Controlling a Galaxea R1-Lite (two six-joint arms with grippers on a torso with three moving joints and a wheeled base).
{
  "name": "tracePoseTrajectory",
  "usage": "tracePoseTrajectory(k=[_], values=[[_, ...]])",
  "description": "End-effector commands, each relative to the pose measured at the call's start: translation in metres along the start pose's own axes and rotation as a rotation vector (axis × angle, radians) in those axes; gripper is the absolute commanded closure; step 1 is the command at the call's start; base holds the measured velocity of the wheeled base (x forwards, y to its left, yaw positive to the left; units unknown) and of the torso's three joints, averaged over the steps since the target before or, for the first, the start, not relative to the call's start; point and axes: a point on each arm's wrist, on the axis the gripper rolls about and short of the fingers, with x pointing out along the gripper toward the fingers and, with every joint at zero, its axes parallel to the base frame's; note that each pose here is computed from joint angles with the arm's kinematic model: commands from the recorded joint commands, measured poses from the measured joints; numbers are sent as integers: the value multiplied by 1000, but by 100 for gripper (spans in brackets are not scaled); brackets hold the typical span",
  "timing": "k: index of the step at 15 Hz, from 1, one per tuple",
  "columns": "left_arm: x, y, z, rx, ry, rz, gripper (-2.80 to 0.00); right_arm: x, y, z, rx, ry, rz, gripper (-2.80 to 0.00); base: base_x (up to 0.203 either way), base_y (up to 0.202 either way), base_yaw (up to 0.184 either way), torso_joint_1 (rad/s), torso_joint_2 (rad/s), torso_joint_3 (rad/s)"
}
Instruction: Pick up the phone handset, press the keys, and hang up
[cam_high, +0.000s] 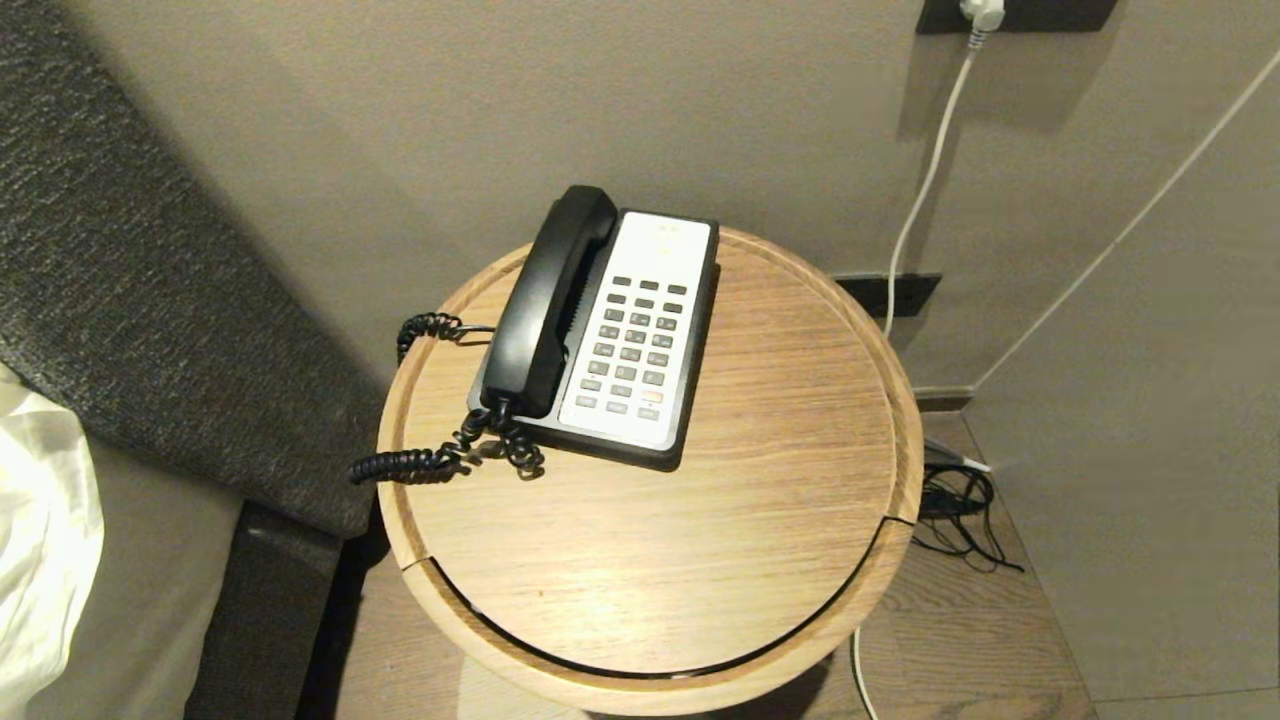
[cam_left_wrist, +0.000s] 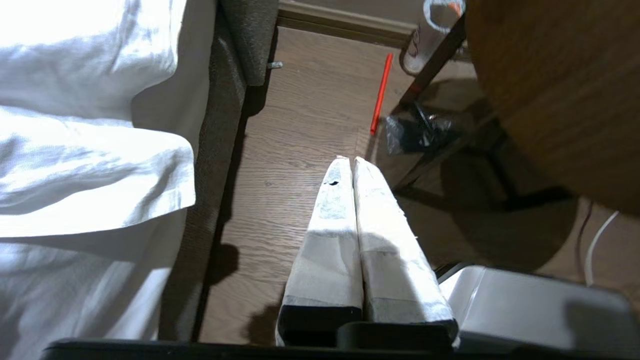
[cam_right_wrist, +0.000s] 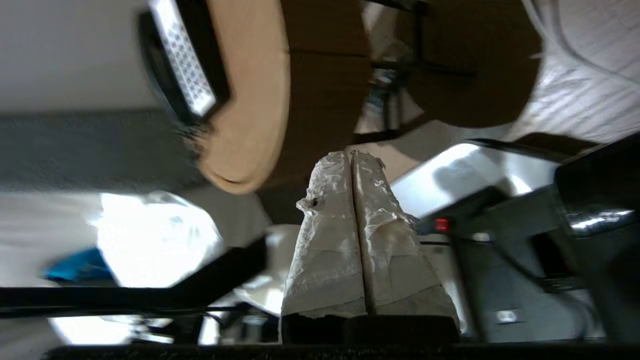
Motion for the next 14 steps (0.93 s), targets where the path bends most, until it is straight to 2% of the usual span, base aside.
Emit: tracePoseTrajectory(k=[1,4,6,8,12,14], values=[[0,2,-12,15,-26,-16,0,1,-21,-17,-72,-7,2,0,0,0,0,0,0,0],[0,1,-13,13,-31,-40,0,16,-40,-25,-154,29,-99,0,0,0,0,0,0,0],[0,0,-13,21,-27,-70,0,40,-50,-23,-288,41,-125,0,0,0,0,0,0,0],[1,0,-13,68,-46,-92,0,74,-59,-17,-414,-39,-98,0,0,0,0,0,0,0],[9,0,-14,76,-112,-96,0,133,-94,-18,-661,-259,-107,0,0,0,0,0,0,0],[12,0,-17,76,-119,-94,0,141,-105,-22,-844,-275,-157,0,0,0,0,0,0,0]])
